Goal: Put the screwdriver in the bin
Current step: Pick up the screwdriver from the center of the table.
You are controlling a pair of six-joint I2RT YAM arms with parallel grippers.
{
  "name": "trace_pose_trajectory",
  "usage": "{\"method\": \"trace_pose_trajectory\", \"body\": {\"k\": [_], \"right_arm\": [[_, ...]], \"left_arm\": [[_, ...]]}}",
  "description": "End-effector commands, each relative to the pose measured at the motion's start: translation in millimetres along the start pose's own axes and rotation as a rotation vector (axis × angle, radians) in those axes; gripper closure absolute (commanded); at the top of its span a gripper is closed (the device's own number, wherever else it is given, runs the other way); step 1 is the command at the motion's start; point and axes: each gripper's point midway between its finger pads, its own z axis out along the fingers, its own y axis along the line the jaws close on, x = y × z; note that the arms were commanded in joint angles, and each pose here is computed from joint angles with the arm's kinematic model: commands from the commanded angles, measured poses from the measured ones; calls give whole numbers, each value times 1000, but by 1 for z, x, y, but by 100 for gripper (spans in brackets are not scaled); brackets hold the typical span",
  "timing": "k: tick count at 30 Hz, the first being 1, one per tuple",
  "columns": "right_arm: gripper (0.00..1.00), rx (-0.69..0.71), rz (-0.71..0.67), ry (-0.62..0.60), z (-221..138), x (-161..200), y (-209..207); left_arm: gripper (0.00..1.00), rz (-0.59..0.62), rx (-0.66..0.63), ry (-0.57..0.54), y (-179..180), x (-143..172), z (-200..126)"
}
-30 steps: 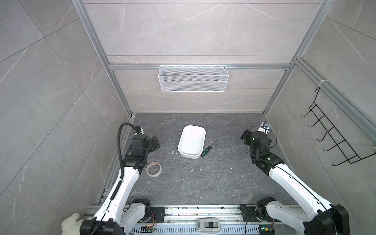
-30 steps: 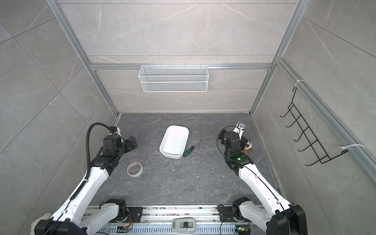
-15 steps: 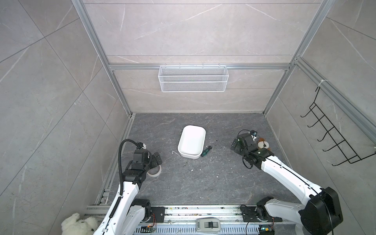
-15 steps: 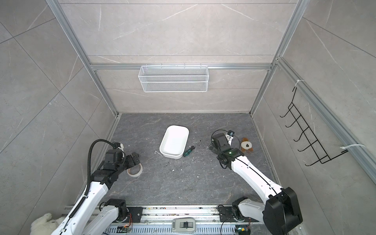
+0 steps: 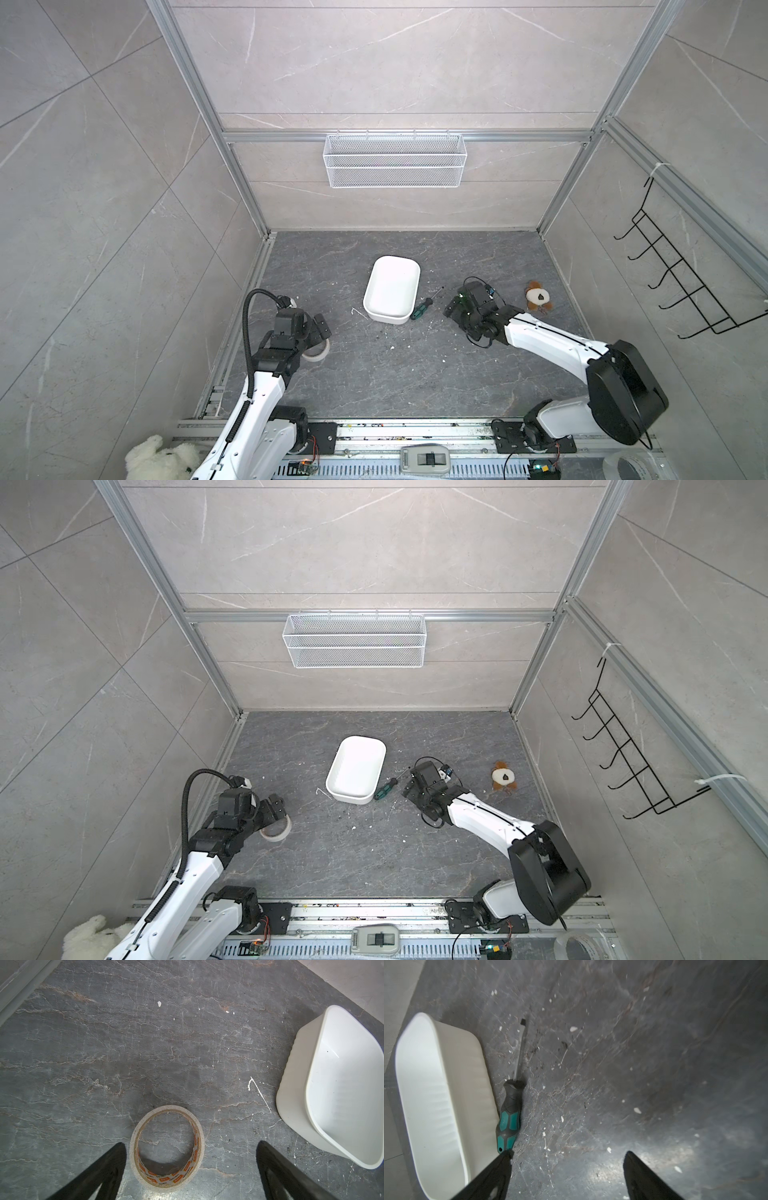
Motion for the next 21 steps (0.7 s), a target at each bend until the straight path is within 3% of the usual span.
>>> {"method": "trace_pose_trajectory", "body": {"k": [1, 4, 13, 21], "right_arm": [[20, -55, 144, 105, 2, 14, 25], [28, -26, 180, 149, 5, 21, 28], [37, -61, 279, 260, 38, 35, 58], [38, -51, 341, 268, 57, 22, 76]], "left_arm": [[0, -19, 20, -27, -3, -5, -3], [0, -20, 20, -29, -3, -5, -3], [0, -21, 19, -29, -2, -4, -4], [0, -55, -18, -16, 6, 2, 0]]}}
